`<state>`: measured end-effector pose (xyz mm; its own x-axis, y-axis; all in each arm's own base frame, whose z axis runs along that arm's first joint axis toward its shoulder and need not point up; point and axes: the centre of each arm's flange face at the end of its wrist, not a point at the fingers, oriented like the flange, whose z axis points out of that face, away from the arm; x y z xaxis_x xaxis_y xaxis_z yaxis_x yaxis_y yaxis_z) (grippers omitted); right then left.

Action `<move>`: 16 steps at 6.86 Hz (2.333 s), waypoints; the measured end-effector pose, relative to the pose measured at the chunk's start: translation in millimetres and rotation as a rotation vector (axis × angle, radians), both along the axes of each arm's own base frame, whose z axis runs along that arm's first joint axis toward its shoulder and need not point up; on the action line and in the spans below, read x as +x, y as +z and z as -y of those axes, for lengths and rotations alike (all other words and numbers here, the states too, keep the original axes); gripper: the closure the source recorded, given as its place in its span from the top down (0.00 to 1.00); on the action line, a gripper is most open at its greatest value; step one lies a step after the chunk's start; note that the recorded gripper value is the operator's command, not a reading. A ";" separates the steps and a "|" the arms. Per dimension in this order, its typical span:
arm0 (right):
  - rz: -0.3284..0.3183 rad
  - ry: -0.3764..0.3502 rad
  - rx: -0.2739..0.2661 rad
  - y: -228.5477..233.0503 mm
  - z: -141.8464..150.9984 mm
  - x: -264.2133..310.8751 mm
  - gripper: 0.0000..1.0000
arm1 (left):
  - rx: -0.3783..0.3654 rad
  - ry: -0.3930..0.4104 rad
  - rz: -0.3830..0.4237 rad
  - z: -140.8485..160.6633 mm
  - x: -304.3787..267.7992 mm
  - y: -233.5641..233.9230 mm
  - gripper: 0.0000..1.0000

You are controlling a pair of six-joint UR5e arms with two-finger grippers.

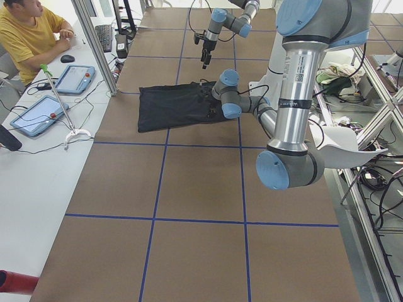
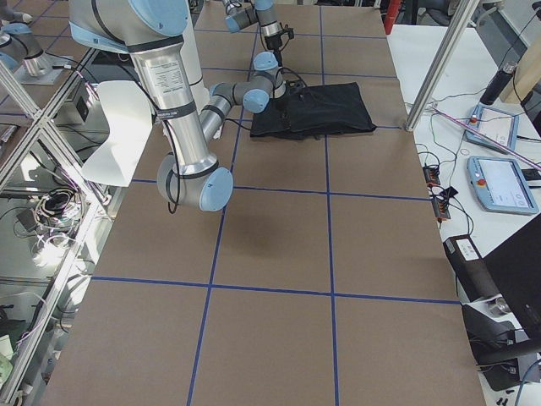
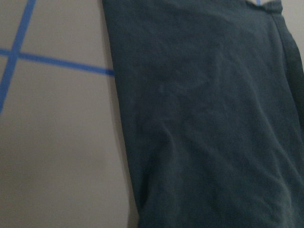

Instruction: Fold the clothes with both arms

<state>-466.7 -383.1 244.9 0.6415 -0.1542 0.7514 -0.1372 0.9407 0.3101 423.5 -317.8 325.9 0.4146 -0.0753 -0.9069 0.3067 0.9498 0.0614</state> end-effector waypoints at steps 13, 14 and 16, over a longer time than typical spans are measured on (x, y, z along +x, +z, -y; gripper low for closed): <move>0.001 0.003 0.004 0.1 -0.5 0.3 1.00 | -0.098 0.045 0.010 -92.9 85.3 10.3 0.02; 0.001 0.003 0.003 0.2 -0.6 0.2 1.00 | -0.098 0.046 0.009 -93.4 85.3 9.5 0.00; -0.002 0.033 -0.020 4.6 -1.9 -6.2 0.96 | -0.097 0.047 0.006 -93.9 84.6 8.1 0.00</move>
